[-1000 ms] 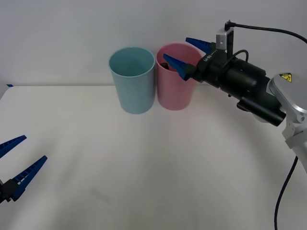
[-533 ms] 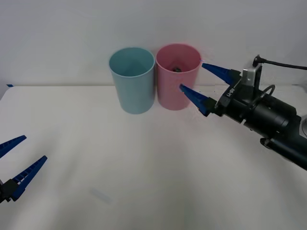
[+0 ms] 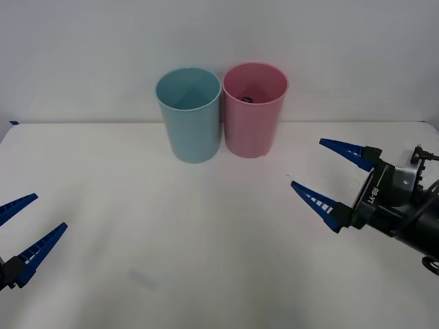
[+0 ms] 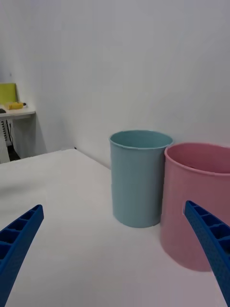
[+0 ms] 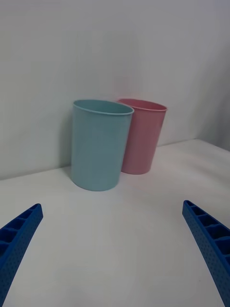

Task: Grasp the object on the table and drop it into the matching bin: aluminum can to the light blue bin, PET bottle to the pink bin.

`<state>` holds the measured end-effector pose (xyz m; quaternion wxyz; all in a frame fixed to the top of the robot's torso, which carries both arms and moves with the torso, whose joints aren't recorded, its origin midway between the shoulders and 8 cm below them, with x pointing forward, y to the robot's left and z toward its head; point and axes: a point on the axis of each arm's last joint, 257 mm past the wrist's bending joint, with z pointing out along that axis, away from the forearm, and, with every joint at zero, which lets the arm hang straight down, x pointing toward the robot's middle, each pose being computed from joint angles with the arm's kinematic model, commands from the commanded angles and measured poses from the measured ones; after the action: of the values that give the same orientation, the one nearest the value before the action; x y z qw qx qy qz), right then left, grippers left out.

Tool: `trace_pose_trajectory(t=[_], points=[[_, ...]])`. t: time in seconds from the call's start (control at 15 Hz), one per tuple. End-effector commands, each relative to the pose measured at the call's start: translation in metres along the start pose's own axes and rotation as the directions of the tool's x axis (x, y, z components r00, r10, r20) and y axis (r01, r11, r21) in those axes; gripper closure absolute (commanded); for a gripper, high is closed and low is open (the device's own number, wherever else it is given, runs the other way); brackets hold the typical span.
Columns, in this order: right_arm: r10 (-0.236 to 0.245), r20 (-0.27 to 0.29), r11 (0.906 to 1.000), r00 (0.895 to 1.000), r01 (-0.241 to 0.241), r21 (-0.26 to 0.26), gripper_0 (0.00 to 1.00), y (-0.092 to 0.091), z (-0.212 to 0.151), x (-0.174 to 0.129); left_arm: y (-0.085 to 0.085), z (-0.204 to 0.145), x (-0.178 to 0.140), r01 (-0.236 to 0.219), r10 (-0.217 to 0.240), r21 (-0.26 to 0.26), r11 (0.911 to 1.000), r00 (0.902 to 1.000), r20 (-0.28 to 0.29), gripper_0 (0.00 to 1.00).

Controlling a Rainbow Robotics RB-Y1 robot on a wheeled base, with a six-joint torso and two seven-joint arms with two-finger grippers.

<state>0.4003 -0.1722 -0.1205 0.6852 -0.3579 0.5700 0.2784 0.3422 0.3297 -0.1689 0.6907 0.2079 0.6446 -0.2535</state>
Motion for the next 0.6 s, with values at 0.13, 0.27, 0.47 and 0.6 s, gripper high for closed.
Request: trace_pose_trajectory(t=[0.13,0.27,0.47,0.6], points=[[-0.065,-0.059,0.9973,0.996,0.067,0.031,0.00,0.006,-0.039,0.025,0.000,0.000,0.000,0.000,0.000,0.000,1.0000,1.0000,0.000,0.00],[-0.067,-0.095,0.9961,0.993,0.072,0.051,0.00,0.008,-0.059,0.036,0.000,0.000,0.000,0.000,0.000,0.000,1.0000,1.0000,0.000,0.00],[-0.039,-0.139,0.9962,0.990,0.049,0.071,0.00,0.014,-0.087,0.050,0.000,0.000,0.000,0.000,0.000,0.000,1.0000,1.0000,0.000,0.00],[-0.012,-0.159,0.9952,0.987,0.027,0.094,0.00,0.017,-0.103,0.056,0.000,0.000,0.000,0.000,0.000,0.000,1.0000,1.0000,0.000,0.00]])
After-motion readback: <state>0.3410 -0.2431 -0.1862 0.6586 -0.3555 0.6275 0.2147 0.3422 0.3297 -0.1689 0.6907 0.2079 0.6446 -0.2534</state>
